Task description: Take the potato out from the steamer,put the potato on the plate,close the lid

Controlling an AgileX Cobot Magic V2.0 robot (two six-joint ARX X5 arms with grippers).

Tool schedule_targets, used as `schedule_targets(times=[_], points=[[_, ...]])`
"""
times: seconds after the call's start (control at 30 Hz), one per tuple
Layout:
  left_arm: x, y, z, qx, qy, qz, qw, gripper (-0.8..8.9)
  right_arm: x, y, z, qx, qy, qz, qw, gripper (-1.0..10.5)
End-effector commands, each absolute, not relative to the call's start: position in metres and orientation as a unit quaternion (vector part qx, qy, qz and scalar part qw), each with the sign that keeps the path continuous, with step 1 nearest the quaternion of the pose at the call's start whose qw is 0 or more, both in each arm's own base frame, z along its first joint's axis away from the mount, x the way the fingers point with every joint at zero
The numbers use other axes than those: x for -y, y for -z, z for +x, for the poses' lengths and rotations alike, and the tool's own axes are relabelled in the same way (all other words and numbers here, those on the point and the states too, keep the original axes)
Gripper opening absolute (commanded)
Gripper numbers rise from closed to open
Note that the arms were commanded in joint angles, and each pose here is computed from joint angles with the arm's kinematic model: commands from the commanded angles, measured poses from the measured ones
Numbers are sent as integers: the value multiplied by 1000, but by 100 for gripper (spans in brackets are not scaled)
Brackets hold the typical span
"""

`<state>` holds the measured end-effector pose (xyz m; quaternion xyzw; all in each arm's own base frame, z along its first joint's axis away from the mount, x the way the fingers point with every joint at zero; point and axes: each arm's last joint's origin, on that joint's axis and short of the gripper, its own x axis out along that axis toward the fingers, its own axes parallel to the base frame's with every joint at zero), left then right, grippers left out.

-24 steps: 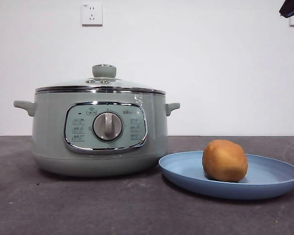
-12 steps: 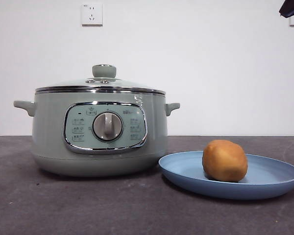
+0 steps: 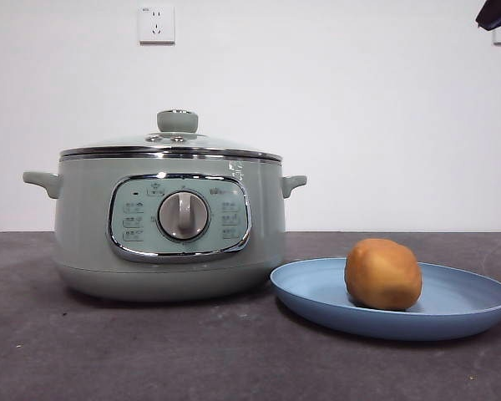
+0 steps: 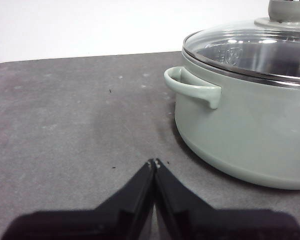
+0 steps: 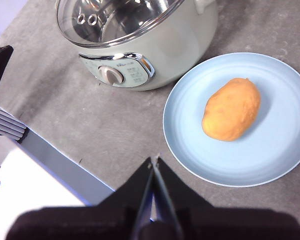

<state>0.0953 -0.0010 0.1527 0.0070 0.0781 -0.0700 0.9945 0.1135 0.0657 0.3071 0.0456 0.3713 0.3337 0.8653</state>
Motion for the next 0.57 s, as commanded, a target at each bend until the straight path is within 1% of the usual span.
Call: schedule_targets(times=[0.03, 0.5, 0.57], points=[[1, -148, 96, -84, 69, 3, 994, -4, -66, -309, 113, -368, -332, 49, 867, 0], [1, -148, 96, -84, 69, 3, 994, -4, -66, -309, 113, -368, -332, 49, 867, 0], [1, -148, 96, -84, 69, 3, 994, -4, -64, -310, 114, -352, -331, 28, 875, 0]])
